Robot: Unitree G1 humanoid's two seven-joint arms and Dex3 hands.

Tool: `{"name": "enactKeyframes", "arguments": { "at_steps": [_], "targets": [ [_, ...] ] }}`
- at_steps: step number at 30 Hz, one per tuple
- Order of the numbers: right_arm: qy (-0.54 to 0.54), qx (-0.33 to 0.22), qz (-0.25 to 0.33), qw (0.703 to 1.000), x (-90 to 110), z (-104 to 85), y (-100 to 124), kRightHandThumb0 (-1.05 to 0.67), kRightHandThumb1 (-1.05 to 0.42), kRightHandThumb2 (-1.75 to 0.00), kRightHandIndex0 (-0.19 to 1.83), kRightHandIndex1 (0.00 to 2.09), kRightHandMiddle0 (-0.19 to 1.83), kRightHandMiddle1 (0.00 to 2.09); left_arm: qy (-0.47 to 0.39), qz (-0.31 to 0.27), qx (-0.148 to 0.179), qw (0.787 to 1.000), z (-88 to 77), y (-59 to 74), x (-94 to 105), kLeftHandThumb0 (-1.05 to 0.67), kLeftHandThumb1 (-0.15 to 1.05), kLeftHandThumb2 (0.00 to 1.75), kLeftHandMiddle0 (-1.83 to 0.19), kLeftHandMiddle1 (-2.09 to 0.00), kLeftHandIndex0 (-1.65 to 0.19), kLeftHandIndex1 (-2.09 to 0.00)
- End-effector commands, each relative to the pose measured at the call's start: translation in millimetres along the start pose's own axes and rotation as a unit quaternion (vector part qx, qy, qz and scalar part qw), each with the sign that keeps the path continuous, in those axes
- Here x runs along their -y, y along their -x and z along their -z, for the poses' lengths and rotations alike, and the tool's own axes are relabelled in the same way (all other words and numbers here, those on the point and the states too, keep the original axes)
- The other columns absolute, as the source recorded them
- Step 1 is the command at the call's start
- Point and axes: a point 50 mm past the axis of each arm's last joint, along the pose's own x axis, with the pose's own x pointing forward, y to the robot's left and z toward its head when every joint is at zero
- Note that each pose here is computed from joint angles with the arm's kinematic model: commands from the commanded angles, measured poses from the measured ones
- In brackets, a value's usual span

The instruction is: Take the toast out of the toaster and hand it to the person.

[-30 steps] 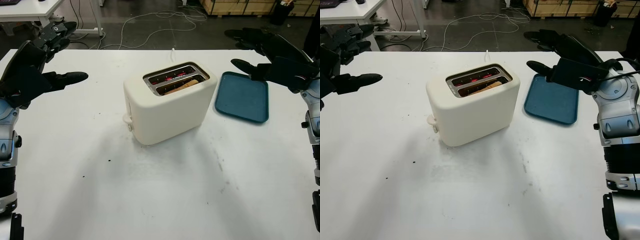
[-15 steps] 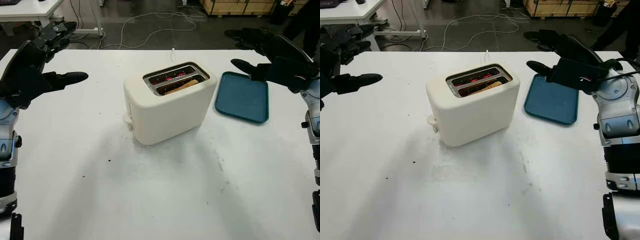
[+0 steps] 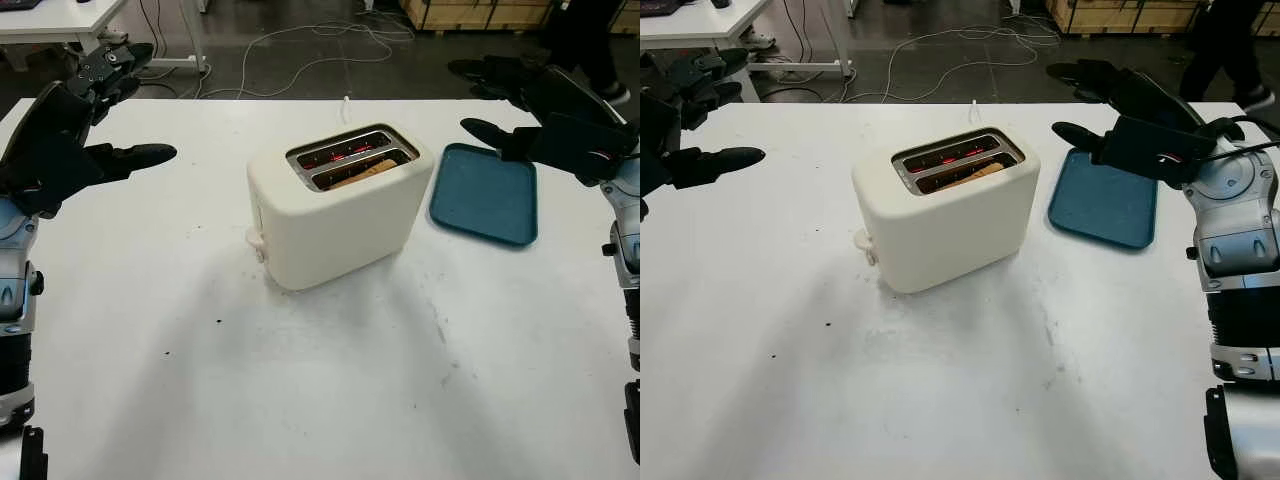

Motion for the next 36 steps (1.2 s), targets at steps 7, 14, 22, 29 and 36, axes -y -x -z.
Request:
{"name": "enactKeyframes", "arguments": {
  "at_steps": [7, 14, 22, 29, 36],
  "targets": [
    [-0.001, 0.006, 0.003, 1.000, 2.6, -4.5, -0.8, -0.81, -0.92, -0.56, 0.00, 0.64, 0.31, 0.00, -0.003, 0.002, 0.007, 1.000, -2.8, 0.8, -1.0, -0.91, 0.92, 0.02, 0.00, -0.37, 0.00, -0.32],
    [0.000, 0.008, 0.006, 1.000, 2.7, -4.0, -0.8, -0.80, -0.92, -0.55, 0.00, 0.64, 0.32, 0.01, -0.005, 0.004, 0.007, 1.000, -2.4, 0.5, -1.1, -0.92, 0.92, 0.03, 0.00, -0.41, 0.00, -0.35],
    [-0.003, 0.011, 0.005, 1.000, 2.3, -3.5, -0.6, -0.79, -0.92, -0.55, 0.00, 0.64, 0.31, 0.00, -0.001, 0.003, 0.007, 1.000, -1.6, 0.8, -0.8, -0.90, 0.92, 0.02, 0.00, -0.36, 0.00, -0.32],
    [-0.007, 0.009, 0.005, 1.000, 2.3, -5.1, -0.5, -0.79, -0.92, -0.53, 0.00, 0.64, 0.30, 0.00, 0.004, 0.005, 0.007, 1.000, -1.7, 0.7, -1.0, -0.90, 0.92, 0.01, 0.00, -0.38, 0.00, -0.33],
    [-0.028, 0.002, 0.008, 1.000, 1.8, -3.5, -0.2, -0.78, -0.92, -0.51, 0.00, 0.65, 0.31, 0.00, 0.003, 0.006, 0.006, 1.000, -1.2, 1.0, -0.8, -0.91, 0.92, 0.01, 0.00, -0.38, 0.00, -0.34]
  ]
}}
